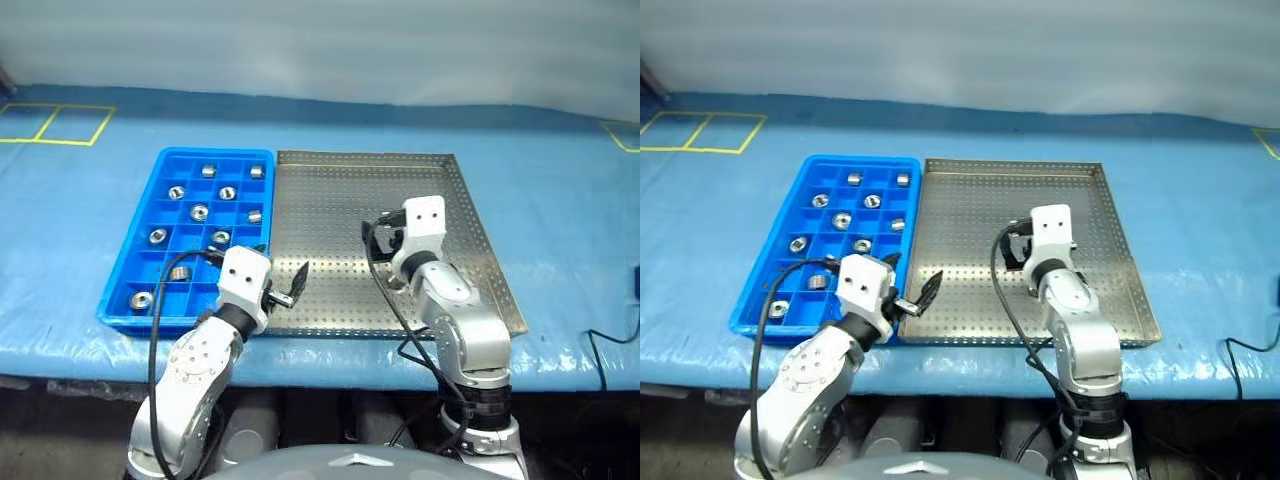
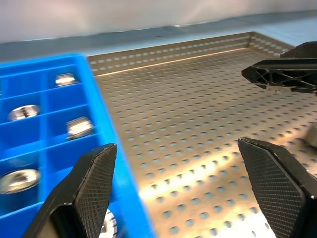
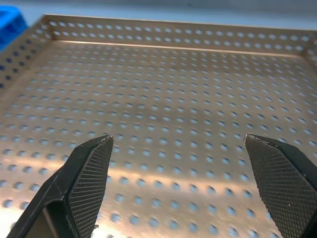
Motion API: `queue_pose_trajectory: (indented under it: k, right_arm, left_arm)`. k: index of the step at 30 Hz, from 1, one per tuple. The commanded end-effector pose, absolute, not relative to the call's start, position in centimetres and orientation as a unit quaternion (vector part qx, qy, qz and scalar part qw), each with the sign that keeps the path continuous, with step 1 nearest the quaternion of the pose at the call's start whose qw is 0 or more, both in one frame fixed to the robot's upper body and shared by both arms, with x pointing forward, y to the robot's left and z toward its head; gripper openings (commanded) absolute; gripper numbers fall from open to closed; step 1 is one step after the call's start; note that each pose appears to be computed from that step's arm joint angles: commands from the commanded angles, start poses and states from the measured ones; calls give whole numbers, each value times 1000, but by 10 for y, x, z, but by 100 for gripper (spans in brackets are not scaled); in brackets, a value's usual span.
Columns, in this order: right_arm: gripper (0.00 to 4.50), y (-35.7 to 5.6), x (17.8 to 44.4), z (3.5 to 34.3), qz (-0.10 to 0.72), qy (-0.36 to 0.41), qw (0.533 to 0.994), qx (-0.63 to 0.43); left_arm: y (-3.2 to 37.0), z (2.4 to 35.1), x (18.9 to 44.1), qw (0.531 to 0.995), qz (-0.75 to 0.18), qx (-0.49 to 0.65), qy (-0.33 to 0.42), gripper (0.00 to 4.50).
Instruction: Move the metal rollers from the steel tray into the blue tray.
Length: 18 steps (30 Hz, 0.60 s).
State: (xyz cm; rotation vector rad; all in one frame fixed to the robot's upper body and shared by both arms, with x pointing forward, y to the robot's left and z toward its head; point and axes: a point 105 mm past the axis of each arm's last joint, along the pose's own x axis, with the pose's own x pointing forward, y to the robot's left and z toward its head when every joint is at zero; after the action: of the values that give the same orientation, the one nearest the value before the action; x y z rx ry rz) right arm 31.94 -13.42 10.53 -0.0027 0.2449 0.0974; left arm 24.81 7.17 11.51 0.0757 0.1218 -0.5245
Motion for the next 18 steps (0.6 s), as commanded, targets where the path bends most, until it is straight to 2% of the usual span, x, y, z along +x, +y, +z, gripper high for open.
queue_pose_trajectory:
  k: [1, 7, 14, 18]
  right_arm:
    - [447, -134, 312, 112, 39, 110, 993, 9]
    - [447, -124, 301, 101, 46, 131, 990, 28]
    - [447, -122, 300, 68, 45, 180, 982, 33]
    - [447, -120, 299, 61, 57, 190, 980, 32]
  left_arm:
    - [59, 119, 245, 951, -301, 40, 53, 428]
    - [53, 119, 246, 944, -322, 46, 55, 428]
    - [50, 117, 245, 939, -333, 51, 60, 428]
    - [50, 116, 245, 940, -331, 54, 61, 428]
